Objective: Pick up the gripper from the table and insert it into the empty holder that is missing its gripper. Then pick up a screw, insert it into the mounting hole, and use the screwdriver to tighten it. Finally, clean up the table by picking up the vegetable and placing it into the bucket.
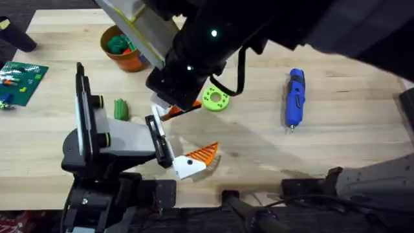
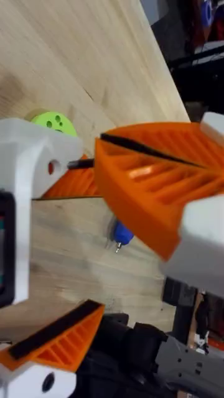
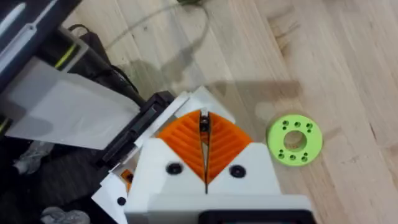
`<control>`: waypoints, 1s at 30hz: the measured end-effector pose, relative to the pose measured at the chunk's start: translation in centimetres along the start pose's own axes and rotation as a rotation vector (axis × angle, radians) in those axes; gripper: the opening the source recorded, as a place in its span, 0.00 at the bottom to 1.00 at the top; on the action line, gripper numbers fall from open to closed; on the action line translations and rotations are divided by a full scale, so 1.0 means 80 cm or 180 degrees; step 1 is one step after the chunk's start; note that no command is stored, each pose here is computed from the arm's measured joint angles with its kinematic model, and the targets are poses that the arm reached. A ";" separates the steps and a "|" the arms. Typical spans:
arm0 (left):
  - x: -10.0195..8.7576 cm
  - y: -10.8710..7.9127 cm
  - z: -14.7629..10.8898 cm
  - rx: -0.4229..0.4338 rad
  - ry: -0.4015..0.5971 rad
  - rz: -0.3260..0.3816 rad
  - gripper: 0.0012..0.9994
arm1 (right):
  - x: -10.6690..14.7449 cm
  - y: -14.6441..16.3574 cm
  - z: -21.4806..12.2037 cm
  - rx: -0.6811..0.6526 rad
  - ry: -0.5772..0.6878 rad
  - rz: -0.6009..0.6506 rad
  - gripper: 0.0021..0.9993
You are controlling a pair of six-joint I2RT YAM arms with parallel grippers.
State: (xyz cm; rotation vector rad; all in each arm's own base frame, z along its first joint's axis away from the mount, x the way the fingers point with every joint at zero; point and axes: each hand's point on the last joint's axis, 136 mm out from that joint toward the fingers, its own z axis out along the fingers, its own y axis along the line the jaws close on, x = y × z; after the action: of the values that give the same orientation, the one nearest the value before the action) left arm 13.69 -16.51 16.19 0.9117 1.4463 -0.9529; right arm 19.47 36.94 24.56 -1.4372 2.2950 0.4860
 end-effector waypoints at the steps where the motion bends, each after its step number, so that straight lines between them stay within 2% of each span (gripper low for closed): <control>1: 0.000 0.000 0.000 0.0000 0.0000 0.0000 0.99 | 0.000 0.000 0.000 0.0000 0.0001 0.0000 0.01; 14: 0.000 0.000 0.000 0.0000 0.0000 0.0000 0.99 | 0.005 -0.002 0.018 -0.0006 0.0115 0.0038 0.01; 30: 0.000 0.000 0.000 0.0000 0.0000 0.0001 0.99 | 0.009 -0.002 0.018 -0.0008 0.0157 0.0083 0.01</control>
State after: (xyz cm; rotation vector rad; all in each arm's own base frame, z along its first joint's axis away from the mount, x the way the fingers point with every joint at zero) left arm 13.69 -16.51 16.20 0.9118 1.4461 -0.9528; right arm 19.53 37.06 22.92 -1.4375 2.3551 0.4661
